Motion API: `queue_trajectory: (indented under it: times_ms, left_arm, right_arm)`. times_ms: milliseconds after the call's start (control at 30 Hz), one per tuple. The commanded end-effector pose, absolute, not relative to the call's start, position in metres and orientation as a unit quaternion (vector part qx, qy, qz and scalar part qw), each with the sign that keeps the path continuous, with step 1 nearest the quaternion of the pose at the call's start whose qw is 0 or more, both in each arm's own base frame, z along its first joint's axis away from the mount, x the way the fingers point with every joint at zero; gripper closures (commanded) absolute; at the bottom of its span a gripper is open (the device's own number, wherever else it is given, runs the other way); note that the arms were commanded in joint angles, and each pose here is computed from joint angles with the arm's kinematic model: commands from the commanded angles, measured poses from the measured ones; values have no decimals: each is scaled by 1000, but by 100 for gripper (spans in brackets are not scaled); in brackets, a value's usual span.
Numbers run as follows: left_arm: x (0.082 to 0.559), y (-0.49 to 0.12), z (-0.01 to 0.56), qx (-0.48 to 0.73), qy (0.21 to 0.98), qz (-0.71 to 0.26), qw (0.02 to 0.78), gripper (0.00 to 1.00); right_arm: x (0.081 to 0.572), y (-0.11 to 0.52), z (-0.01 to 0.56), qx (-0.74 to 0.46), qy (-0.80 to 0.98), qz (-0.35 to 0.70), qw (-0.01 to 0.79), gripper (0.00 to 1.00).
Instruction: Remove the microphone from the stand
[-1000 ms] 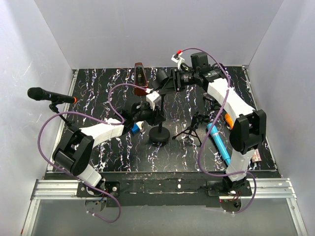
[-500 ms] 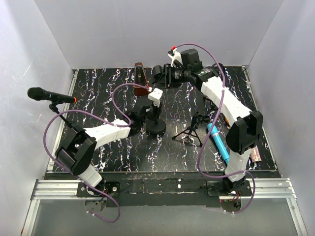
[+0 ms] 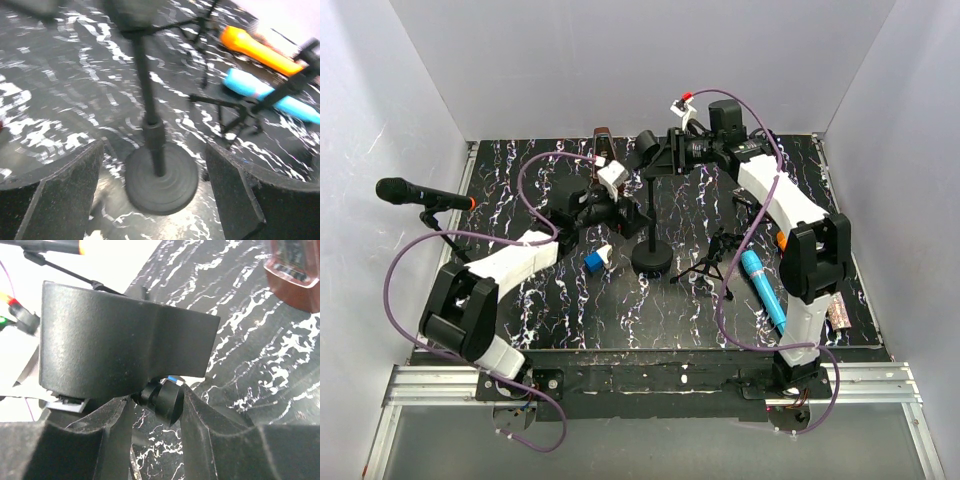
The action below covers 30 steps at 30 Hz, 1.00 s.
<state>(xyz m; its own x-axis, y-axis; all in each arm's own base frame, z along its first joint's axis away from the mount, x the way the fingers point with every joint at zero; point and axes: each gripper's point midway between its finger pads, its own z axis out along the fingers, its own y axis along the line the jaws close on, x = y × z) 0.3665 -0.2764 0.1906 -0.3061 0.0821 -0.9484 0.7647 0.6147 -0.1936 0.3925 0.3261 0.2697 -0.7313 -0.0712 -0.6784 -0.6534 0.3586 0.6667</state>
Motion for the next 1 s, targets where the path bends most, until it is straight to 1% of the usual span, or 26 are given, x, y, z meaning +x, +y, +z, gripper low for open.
queue_trajectory:
  times_ms: [0, 133, 200, 267, 300, 367, 400, 433, 500, 533, 567, 600, 633, 733, 800, 867, 933, 967]
  left_arm:
    - [328, -317, 189, 383, 668, -446, 456, 21]
    - [345, -329, 180, 387, 667, -433, 467, 30]
    - [355, -329, 175, 384, 671, -417, 478, 36]
    - [365, -328, 169, 377, 679, -402, 485, 48]
    - [368, -328, 166, 377, 681, -397, 486, 57]
    - [370, -328, 167, 372, 685, -394, 487, 75]
    - [373, -327, 169, 366, 690, -389, 489, 94]
    - [378, -323, 170, 350, 703, -376, 492, 100]
    - [402, -304, 179, 285, 738, -306, 529, 100]
    - [418, -286, 185, 238, 762, -210, 565, 100]
    - [430, -257, 195, 168, 776, -87, 601, 100]
    - [427, -252, 202, 151, 767, -9, 624, 100]
    - [425, -255, 205, 157, 763, 22, 627, 100]
    - [414, -274, 190, 184, 784, -24, 592, 100]
    - [405, -287, 180, 205, 794, -63, 569, 100]
    - [397, -292, 173, 217, 801, -101, 548, 76]
    - [390, -295, 174, 235, 801, -165, 526, 46]
    - [383, -299, 174, 255, 794, -220, 505, 39]
  right_arm:
    - [361, 345, 291, -301, 697, 611, 225, 99]
    - [365, 348, 293, -302, 694, 613, 227, 99]
    - [364, 347, 292, -300, 695, 613, 225, 99]
    - [362, 346, 293, -298, 696, 615, 223, 99]
    - [361, 346, 292, -295, 697, 615, 221, 99]
    - [363, 345, 289, -286, 706, 610, 220, 99]
    - [366, 345, 287, -271, 717, 603, 222, 99]
    - [369, 344, 287, -258, 729, 593, 224, 99]
    - [384, 340, 279, -198, 778, 547, 239, 99]
    - [390, 336, 275, -155, 808, 512, 246, 99]
    - [400, 329, 269, -102, 840, 466, 257, 99]
    - [403, 323, 264, -51, 866, 425, 259, 99]
    - [406, 318, 263, -25, 878, 392, 273, 99]
    - [400, 323, 264, -9, 890, 358, 282, 99]
    - [400, 328, 263, -23, 887, 365, 283, 99]
    - [405, 324, 257, -33, 886, 366, 283, 99]
    - [410, 320, 254, -55, 876, 386, 284, 99]
    - [412, 319, 253, -68, 868, 400, 286, 99]
